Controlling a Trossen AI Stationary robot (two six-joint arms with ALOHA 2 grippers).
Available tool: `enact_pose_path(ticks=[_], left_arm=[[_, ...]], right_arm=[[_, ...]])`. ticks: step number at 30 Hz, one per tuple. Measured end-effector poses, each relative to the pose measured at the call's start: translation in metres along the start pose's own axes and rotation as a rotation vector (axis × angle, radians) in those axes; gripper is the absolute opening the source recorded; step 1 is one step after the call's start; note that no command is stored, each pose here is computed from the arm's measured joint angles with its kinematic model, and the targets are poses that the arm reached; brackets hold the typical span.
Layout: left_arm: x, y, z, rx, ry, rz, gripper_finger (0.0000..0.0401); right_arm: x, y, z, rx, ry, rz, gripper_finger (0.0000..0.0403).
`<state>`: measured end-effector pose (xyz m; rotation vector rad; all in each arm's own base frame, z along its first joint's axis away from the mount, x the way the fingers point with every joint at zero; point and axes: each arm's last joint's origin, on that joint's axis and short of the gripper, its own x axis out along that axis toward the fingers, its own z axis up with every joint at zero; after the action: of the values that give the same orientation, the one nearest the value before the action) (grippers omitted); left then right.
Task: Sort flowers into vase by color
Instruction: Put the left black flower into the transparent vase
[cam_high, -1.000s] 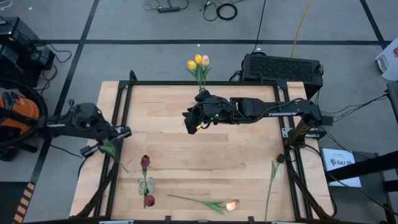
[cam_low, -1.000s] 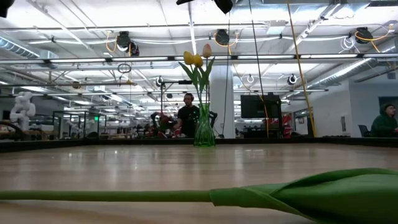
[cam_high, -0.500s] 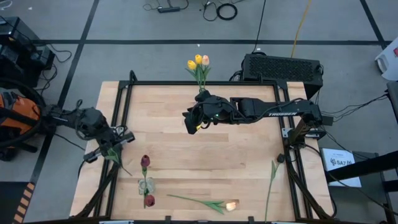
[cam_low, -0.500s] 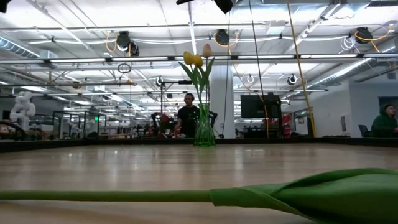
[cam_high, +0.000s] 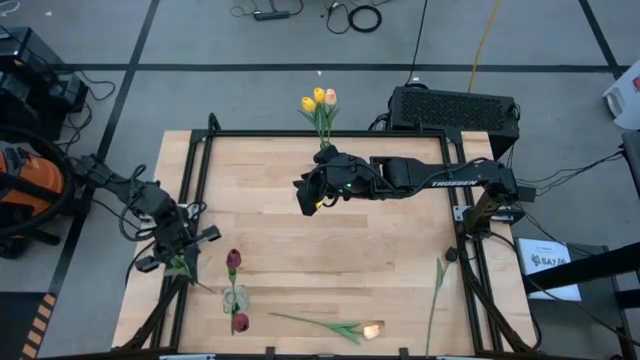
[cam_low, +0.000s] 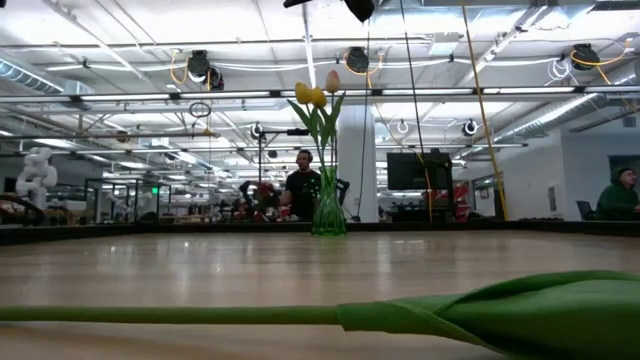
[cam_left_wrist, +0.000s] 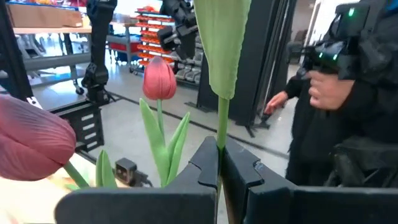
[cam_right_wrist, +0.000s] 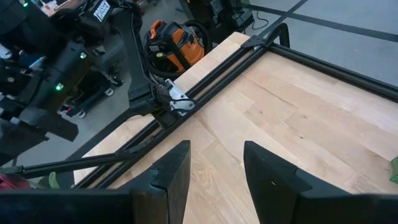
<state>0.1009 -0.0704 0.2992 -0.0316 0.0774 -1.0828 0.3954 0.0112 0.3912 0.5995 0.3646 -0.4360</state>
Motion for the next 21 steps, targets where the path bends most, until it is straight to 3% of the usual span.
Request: enact_pose_path(ticks=[21], left_arm=[[0.025, 0.011, -0.009, 0.025, 0.064, 0.007, 0.0003]], right_arm=[[0.0, 0.0, 0.0, 0.0, 0.0, 0.0, 0.0141]])
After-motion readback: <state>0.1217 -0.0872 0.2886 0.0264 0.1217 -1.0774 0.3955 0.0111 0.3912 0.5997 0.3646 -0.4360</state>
